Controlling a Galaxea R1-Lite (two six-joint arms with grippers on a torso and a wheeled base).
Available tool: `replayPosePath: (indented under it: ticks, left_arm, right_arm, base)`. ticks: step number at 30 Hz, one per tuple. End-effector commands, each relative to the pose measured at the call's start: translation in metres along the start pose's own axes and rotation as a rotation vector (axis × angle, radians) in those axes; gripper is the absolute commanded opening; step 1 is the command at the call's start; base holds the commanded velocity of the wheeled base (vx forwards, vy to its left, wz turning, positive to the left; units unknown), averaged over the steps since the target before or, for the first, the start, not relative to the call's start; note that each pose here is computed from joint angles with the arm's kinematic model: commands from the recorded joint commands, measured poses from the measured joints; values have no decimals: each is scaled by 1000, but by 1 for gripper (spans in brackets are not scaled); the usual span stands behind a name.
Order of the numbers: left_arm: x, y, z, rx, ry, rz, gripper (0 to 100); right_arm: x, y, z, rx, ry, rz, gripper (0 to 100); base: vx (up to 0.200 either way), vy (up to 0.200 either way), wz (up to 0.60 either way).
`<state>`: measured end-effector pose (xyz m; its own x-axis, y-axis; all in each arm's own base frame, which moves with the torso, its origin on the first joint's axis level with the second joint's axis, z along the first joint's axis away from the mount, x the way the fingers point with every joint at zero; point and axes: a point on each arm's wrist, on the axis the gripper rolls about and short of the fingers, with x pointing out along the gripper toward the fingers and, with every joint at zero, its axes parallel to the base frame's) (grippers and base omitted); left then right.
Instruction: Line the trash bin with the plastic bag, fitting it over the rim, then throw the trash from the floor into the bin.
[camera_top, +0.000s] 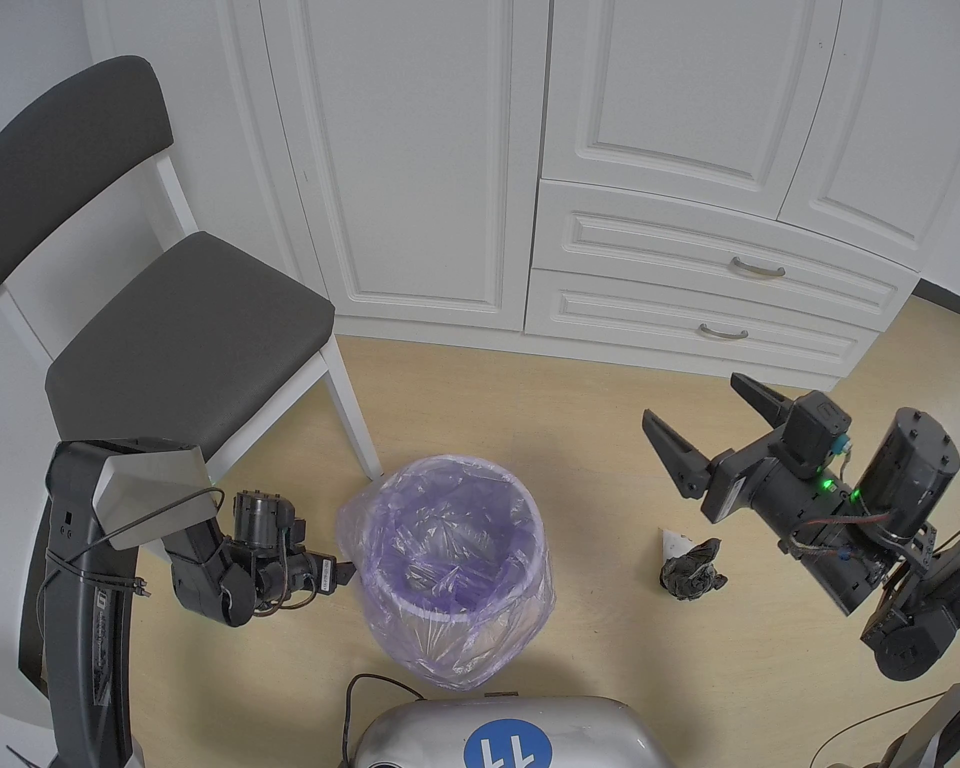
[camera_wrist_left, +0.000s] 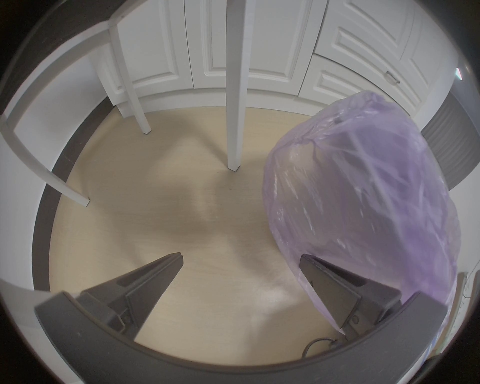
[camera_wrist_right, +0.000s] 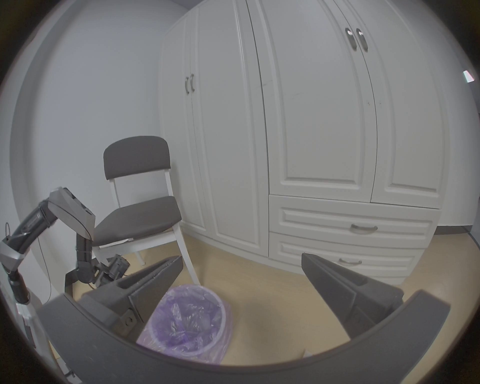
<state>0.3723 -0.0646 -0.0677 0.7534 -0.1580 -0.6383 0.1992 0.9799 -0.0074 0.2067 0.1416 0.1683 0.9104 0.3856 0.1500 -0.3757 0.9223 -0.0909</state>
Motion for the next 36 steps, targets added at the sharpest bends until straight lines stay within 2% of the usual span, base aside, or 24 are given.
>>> replayPosePath:
  ticks: [1,5,9,11,14,17,20,24,27,29,32,36]
  left_arm:
    - [15,-3,14,-4,-33,-5,100]
    - [20,-15,11,-37,-29,-28,100]
    - [25,-24,12,-61,-28,-39,100]
    - [26,-25,13,-62,-33,-29,100]
    - [29,-22,18,-66,-53,-1,100]
    - [31,-21,18,-70,-56,1,100]
    - [34,-22,23,-68,-61,1,100]
    - [41,-22,32,-69,-50,3,100]
    - [45,-19,35,-69,-19,11,100]
    - [44,-16,35,-61,0,18,100]
    - [40,-13,28,-31,54,23,100]
    - [34,-11,26,-19,84,20,100]
  right_arm:
    - [-16,-18,48,-2,-179,-13,100]
    - [-52,-31,85,-19,-293,46,100]
    - [-86,-37,101,-15,-325,79,100]
    - [-106,-38,100,-10,-298,100,100]
    - [-131,-34,85,5,-218,181,100]
    - [-152,-28,73,46,-150,302,100]
    - [-160,-27,65,93,-88,339,100]
    - [-159,-25,52,172,13,344,100]
    - [-152,-26,49,250,57,299,100]
    - [-147,-28,45,279,89,272,100]
    - [-139,-25,31,300,178,282,100]
    - [-122,-25,18,381,276,220,100]
  base:
    - [0,0,0]
    - [0,0,0]
    - [0,0,0]
    - [0,0,0]
    - [0,0,0]
    - [0,0,0]
    - [0,0,0]
    - [0,0,0]
    - [0,0,0]
    - [0,0,0]
    - [0,0,0]
    - [0,0,0]
